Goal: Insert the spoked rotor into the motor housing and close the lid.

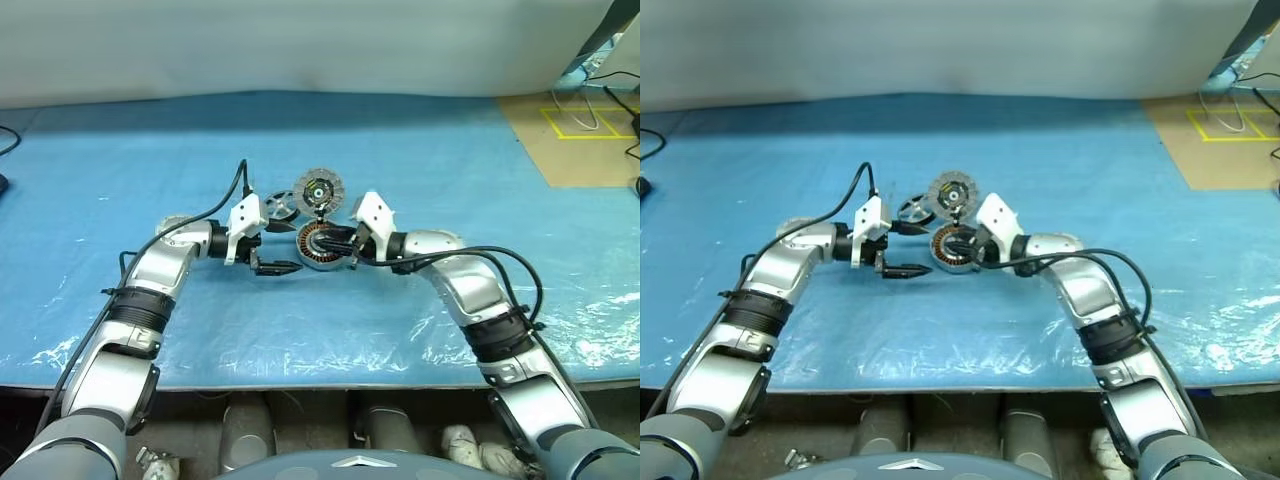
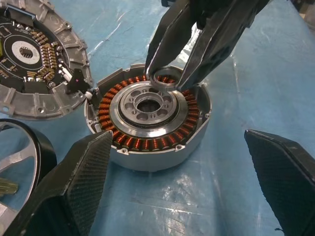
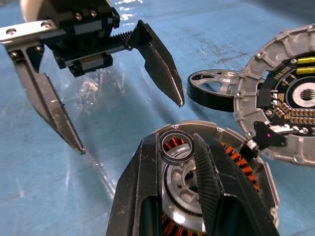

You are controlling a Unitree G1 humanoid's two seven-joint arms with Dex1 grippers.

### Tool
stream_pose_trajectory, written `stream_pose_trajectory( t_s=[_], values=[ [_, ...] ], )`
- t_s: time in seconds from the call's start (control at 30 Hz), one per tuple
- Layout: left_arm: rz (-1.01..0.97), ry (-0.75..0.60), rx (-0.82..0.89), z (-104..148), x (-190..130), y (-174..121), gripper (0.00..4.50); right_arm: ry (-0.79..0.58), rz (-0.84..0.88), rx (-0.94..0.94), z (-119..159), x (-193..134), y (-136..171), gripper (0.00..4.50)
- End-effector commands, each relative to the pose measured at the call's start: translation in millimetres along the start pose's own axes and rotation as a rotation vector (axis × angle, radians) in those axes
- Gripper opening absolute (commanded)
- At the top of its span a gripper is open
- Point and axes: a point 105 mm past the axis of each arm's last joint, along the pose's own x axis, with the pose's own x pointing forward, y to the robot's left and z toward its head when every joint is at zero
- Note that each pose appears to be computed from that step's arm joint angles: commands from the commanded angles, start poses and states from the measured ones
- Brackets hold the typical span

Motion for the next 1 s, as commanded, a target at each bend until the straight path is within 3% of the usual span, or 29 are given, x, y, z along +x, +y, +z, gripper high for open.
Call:
stream_pose_trajectory(
  t_s=[0.03,0.27,0.77,1.0],
  values=[
    [0.018,-0.013,0.036,1.9,-1.4,-1.9,4.5,-0.02,-0.004,-0.05,3.5,3.3,-4.8,0.57],
    [0.023,-0.021,0.043,2.0,0.0,-5.8,4.5,-0.046,-0.046,-0.027,3.9,1.4,-13.0,0.57],
    [0.025,-0.036,0.047,6.7,5.8,-3.0,4.5,0.034,-0.073,-0.01,-21.5,-4.3,-17.6,0.57],
    [0.026,-0.027,0.046,5.2,4.1,-1.8,4.5,-0.002,-0.077,0.019,-13.7,-1.9,-18.3,0.57]
  ],
)
